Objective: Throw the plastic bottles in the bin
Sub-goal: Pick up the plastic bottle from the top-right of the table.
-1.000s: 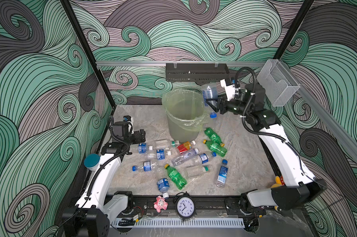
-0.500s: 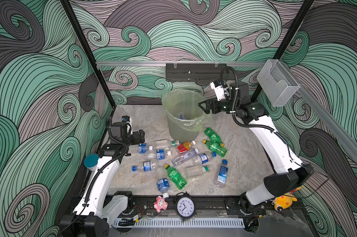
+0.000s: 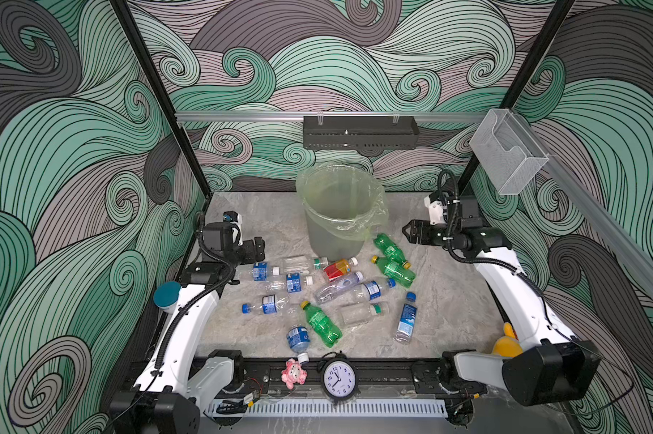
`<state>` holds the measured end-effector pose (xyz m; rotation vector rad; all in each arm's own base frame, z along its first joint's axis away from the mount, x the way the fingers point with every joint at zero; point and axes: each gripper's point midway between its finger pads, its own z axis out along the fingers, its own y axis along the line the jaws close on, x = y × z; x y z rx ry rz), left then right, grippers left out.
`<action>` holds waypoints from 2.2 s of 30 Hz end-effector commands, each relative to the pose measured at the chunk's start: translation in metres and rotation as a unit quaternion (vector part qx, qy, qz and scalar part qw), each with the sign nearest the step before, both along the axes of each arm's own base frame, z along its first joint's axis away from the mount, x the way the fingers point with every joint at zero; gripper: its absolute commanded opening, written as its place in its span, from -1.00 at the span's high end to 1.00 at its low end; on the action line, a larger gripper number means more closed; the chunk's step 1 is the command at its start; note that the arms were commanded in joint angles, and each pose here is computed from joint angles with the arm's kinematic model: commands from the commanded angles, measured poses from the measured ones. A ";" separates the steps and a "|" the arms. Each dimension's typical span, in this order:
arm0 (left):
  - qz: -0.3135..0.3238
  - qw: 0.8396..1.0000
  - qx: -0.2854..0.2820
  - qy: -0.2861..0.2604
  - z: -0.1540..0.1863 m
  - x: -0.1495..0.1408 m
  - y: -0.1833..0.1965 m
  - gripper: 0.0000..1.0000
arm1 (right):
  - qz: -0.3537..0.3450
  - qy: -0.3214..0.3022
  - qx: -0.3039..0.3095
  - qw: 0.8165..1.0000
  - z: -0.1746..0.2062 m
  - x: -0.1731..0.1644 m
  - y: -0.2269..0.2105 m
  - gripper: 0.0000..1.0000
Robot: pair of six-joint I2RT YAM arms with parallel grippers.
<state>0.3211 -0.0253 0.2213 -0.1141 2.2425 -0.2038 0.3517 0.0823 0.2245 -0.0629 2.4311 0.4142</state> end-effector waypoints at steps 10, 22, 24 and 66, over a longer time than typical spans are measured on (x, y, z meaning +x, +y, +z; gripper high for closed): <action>-0.013 1.000 0.000 -0.011 0.015 -0.008 -0.005 -0.93 | 0.004 0.104 0.018 0.994 -0.087 0.014 0.012 -0.57; -0.024 1.000 0.002 0.001 0.008 -0.019 -0.007 -0.97 | 0.016 0.152 0.005 0.988 -0.135 0.048 0.016 -0.63; -0.024 1.000 0.002 0.001 0.008 -0.020 -0.007 -0.97 | 0.018 0.154 0.006 0.988 -0.139 0.053 0.017 -0.62; -0.040 0.999 -0.002 0.012 0.004 -0.025 -0.012 -0.97 | -0.021 0.193 -0.099 0.976 -0.193 0.087 0.000 -0.19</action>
